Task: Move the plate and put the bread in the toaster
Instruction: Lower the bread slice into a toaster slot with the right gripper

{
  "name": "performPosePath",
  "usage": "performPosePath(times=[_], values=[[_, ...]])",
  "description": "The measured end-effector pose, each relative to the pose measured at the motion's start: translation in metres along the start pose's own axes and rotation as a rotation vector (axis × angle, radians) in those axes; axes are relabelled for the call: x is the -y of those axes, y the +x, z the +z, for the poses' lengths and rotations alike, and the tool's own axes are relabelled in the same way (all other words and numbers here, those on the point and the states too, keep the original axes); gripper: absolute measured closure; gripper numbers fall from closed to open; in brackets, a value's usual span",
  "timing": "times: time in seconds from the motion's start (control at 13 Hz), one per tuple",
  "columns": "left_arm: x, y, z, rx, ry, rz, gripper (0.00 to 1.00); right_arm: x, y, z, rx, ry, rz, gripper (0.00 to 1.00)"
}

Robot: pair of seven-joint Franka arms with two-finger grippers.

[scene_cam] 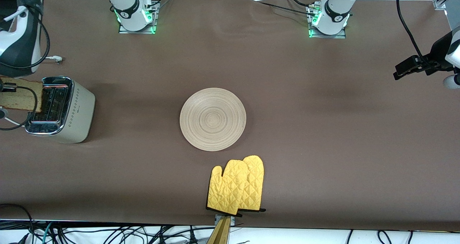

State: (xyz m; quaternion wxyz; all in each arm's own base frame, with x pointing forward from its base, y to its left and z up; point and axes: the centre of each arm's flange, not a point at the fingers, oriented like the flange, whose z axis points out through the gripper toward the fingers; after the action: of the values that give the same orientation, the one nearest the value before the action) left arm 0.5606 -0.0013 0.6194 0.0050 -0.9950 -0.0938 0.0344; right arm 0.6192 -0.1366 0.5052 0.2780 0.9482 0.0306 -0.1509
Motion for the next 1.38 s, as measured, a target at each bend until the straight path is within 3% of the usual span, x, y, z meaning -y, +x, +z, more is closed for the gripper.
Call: performPosePath(times=[1.0, 1.38], values=[[0.0, 0.0, 0.0, 0.0, 0.0, 0.0, 0.0, 0.005, 0.034, 0.054, 0.04, -0.047, -0.008, 0.93], [0.0, 0.0, 0.0, 0.0, 0.0, 0.0, 0.0, 0.021, 0.044, 0.064, 0.046, -0.02, -0.019, 0.93]])
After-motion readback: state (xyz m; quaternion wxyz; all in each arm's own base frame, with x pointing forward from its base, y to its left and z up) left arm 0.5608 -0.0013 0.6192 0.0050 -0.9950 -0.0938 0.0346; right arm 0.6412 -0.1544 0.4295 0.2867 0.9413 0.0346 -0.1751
